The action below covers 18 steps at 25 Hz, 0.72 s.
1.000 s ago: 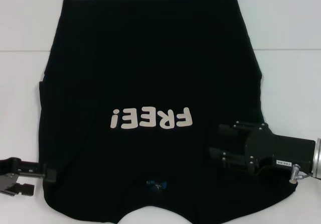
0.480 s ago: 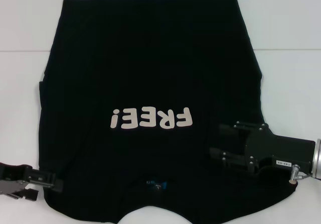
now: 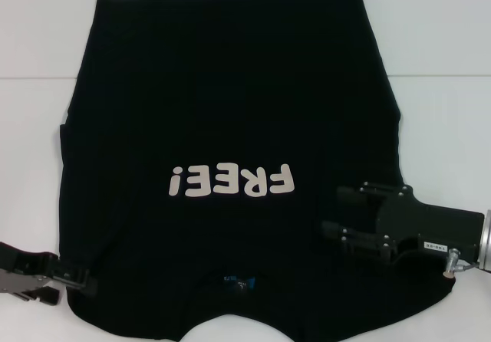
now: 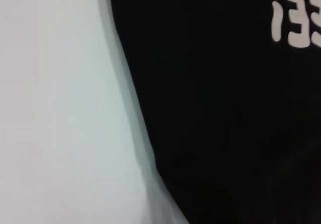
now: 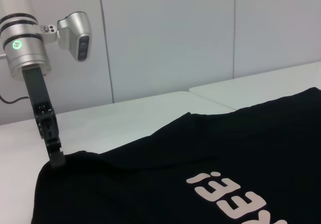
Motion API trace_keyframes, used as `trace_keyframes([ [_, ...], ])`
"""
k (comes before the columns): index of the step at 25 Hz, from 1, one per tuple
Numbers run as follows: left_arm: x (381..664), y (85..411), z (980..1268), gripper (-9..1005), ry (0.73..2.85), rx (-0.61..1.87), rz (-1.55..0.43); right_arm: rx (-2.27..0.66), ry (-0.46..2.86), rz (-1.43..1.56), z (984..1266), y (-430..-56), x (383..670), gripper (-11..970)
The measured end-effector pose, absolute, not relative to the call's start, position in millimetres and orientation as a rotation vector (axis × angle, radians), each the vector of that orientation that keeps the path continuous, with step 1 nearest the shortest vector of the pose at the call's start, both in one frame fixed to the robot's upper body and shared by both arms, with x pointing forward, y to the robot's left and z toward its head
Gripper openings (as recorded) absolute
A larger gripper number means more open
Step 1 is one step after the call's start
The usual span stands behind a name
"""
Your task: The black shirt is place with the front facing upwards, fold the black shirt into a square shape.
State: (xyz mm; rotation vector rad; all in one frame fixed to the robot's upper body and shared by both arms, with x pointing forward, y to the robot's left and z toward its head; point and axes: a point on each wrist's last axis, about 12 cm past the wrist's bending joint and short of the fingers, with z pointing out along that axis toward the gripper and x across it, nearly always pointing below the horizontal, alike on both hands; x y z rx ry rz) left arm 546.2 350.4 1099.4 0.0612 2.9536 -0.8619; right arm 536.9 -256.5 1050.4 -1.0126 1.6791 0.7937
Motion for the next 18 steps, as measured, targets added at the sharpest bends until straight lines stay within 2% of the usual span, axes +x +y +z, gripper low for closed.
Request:
trace_keyframes([
  [8, 551, 339, 1101, 805, 2.995, 0.138, -0.732, -0.996, 1.677, 0.790, 1051, -258, 538, 675],
  [11, 552, 338, 1101, 608, 2.994, 0.141, -0.733, -0.994, 1.676, 0.790, 1051, -258, 538, 675],
  [18, 553, 338, 1102, 303, 2.989, 0.150, -0.728, -0.983, 1.677, 0.788, 1052, -259, 538, 676],
])
